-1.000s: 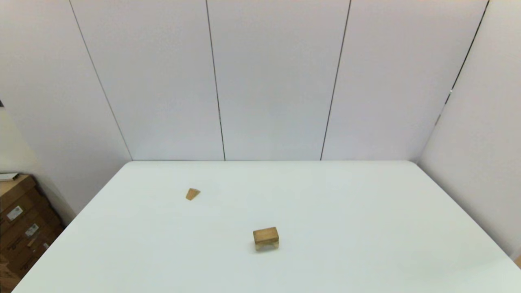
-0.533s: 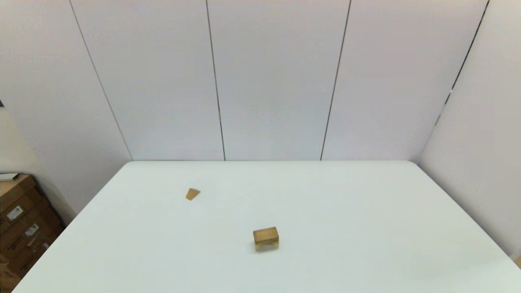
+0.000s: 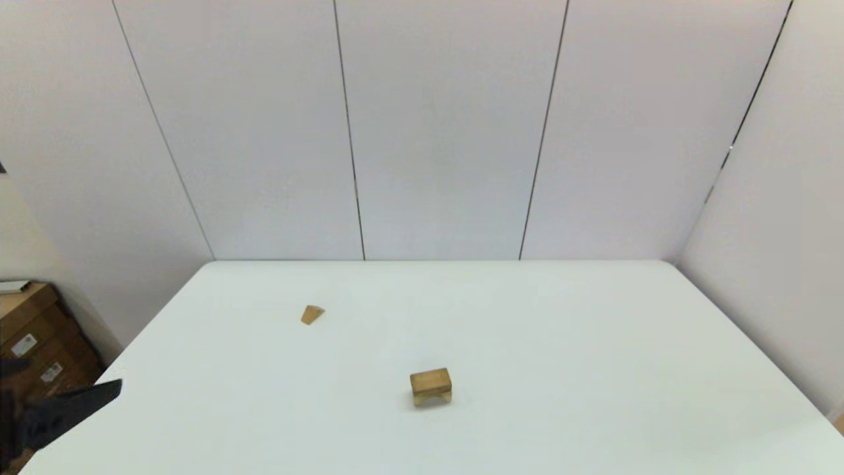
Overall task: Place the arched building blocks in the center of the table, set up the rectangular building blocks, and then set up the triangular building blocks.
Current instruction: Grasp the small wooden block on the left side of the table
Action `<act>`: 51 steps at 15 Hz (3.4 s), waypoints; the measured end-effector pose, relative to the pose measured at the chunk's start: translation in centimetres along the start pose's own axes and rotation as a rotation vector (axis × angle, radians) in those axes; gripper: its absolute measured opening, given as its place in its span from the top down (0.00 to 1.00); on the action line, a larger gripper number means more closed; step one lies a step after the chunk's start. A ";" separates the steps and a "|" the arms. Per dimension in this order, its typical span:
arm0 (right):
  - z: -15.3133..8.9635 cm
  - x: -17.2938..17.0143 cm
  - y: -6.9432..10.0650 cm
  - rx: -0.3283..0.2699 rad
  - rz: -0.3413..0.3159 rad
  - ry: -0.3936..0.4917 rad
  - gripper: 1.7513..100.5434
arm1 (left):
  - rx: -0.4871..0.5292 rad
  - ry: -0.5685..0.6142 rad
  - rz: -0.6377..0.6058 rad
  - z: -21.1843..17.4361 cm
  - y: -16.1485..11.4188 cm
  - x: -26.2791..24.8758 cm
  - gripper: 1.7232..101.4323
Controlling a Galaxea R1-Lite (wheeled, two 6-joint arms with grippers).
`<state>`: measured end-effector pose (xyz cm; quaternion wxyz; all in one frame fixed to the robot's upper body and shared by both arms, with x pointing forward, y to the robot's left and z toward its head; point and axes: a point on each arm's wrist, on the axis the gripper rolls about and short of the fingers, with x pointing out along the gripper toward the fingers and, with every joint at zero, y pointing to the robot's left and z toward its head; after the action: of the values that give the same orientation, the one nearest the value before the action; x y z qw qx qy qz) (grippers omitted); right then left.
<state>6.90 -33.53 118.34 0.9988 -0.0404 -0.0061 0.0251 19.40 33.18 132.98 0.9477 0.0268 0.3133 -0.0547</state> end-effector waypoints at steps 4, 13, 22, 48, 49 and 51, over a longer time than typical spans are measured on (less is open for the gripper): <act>0.0 0.0 0.0 0.000 0.000 0.000 0.03 | -0.015 0.199 -0.019 3.7 1.0 7.4 0.04; 0.0 0.0 0.0 0.000 0.000 0.000 0.03 | 0.023 0.509 -0.086 7.0 2.0 19.7 0.04; 0.0 0.0 0.0 0.000 0.000 0.000 0.03 | 0.153 0.662 -0.180 9.4 0.1 27.3 0.04; 0.0 0.0 0.0 0.000 -0.001 0.000 0.03 | 0.113 0.531 -0.215 8.1 -0.6 40.1 0.04; 0.0 0.0 0.0 0.000 -0.001 0.000 0.03 | 0.110 0.527 -0.214 8.0 -0.6 40.3 0.04; 0.0 0.0 0.0 0.000 0.000 0.000 0.03 | 0.110 0.519 -0.209 7.8 -0.6 40.7 0.04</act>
<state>6.90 -33.53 118.34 0.9989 -0.0404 -0.0061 0.0249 56.43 28.40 114.90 0.8221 0.0589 0.5430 -0.1606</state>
